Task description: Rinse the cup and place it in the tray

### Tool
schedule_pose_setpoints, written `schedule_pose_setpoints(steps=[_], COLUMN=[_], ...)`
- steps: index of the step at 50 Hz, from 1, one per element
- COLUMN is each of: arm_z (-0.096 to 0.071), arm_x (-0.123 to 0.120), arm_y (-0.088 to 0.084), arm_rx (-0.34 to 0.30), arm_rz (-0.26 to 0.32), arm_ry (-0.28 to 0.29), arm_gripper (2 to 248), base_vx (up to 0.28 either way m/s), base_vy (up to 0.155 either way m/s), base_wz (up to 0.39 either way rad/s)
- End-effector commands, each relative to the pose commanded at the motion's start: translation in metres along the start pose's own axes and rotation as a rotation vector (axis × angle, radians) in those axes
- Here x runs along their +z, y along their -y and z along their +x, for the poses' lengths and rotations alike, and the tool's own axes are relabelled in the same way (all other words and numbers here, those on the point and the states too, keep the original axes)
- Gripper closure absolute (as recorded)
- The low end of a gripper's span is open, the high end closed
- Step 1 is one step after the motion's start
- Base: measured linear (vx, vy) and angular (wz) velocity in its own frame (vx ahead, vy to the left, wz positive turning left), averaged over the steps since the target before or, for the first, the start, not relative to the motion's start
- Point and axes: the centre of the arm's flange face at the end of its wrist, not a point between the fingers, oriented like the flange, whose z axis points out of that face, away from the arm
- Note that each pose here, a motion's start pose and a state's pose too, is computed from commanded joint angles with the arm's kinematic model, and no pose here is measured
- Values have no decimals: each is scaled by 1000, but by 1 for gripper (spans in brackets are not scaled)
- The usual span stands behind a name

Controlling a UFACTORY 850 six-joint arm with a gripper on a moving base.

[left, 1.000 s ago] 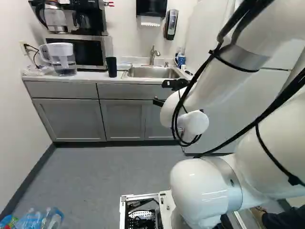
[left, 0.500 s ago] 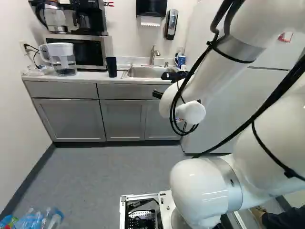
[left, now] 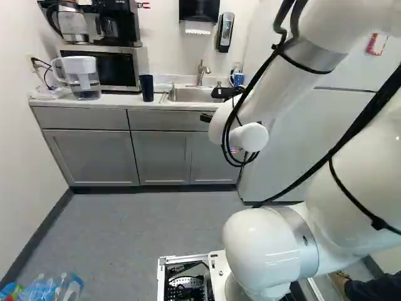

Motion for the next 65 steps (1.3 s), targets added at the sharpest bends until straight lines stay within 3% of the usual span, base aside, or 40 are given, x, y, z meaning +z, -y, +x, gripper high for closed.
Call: schedule_pose_setpoints(steps=[65], arm_z=[67], arm_x=[31], arm_y=[0], arm_rx=[0], arm_rz=[0], arm_ry=[-6], arm_gripper=[3], base_vx=[0], base_vy=[0], base_wz=[0])
